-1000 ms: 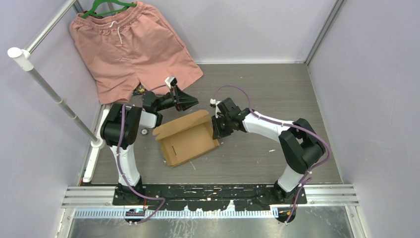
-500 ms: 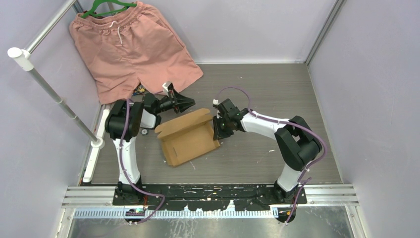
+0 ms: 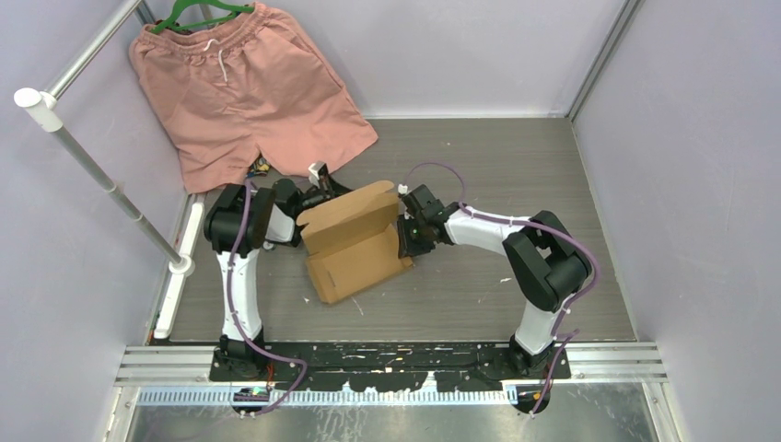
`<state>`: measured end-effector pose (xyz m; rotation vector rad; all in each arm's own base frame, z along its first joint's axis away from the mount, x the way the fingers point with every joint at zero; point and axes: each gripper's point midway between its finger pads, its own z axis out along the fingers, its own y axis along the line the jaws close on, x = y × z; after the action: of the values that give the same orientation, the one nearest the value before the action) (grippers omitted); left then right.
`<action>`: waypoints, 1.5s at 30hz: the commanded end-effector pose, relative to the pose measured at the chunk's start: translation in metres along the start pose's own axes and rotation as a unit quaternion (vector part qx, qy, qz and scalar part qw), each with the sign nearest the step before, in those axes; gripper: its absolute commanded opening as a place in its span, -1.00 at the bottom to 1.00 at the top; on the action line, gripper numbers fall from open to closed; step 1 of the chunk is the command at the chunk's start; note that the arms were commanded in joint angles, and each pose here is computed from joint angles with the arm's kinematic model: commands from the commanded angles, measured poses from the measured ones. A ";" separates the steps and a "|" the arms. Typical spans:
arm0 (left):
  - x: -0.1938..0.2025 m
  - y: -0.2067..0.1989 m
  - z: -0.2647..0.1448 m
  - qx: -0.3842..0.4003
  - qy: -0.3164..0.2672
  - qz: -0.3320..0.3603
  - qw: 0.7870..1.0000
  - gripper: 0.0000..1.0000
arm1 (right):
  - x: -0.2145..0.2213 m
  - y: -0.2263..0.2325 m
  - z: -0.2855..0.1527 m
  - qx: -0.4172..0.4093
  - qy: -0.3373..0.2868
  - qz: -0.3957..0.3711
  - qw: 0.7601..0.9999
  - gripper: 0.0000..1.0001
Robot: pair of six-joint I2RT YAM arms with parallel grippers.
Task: Fold the paper box
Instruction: Fold the paper box at the center of the board.
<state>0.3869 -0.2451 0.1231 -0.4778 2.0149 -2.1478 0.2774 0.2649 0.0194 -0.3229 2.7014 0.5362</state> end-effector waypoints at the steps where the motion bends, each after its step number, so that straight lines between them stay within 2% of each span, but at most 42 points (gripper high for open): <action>1: 0.007 -0.002 0.006 0.009 0.015 0.034 0.999 -0.56 | -0.010 -0.017 0.008 0.044 -0.017 -0.004 0.999 -0.49; 2: 0.007 -0.001 0.006 0.009 0.016 0.034 0.999 -0.56 | -0.011 -0.018 0.008 0.048 -0.019 -0.007 0.999 -0.61; 4: 0.008 -0.001 0.008 0.009 0.019 0.033 0.999 -0.56 | -0.013 -0.022 0.007 0.060 -0.023 -0.012 0.998 -0.70; 12: 0.008 0.004 0.018 0.008 0.028 0.022 0.999 -0.56 | -0.007 -0.044 -0.005 0.135 -0.039 -0.046 0.989 -0.74; 15: 0.007 0.006 0.024 0.009 0.032 0.019 0.999 -0.56 | 0.001 -0.050 0.001 0.147 -0.023 -0.046 0.988 -0.63; 17: 0.008 0.008 0.026 0.008 0.035 0.016 0.999 -0.57 | 0.003 -0.051 0.004 0.152 -0.017 -0.042 0.987 -0.47; 22: 0.008 0.010 0.031 0.009 0.044 0.012 0.999 -0.57 | -0.006 -0.039 0.008 0.121 -0.034 -0.036 0.991 -0.26; 28: 0.010 0.013 0.036 0.007 0.054 0.009 0.998 -0.56 | -0.029 -0.022 0.008 0.078 -0.078 -0.044 0.993 -0.22; 32: 0.014 0.015 0.039 0.006 0.062 0.008 0.998 -0.57 | -0.037 -0.012 0.012 0.058 -0.081 -0.063 0.993 -0.16; 35: 0.016 0.015 0.042 0.006 0.065 0.007 0.998 -0.57 | -0.042 -0.010 0.014 0.052 -0.081 -0.068 0.993 -0.24; 37: 0.017 0.015 0.043 0.006 0.067 0.008 0.998 -0.57 | -0.045 -0.010 0.016 0.047 -0.081 -0.065 0.993 -0.56; 41: 0.019 0.016 0.045 0.006 0.071 0.007 0.997 -0.57 | -0.045 -0.014 0.020 0.051 -0.072 -0.059 0.994 -0.78; 45: 0.020 0.017 0.046 0.005 0.074 0.006 0.997 -0.57 | -0.040 -0.029 0.021 0.088 -0.062 -0.061 0.992 -0.97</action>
<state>0.3913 -0.2868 0.1057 -0.4243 2.0713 -2.2174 0.3233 0.2612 0.0198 -0.4049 2.5407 0.3510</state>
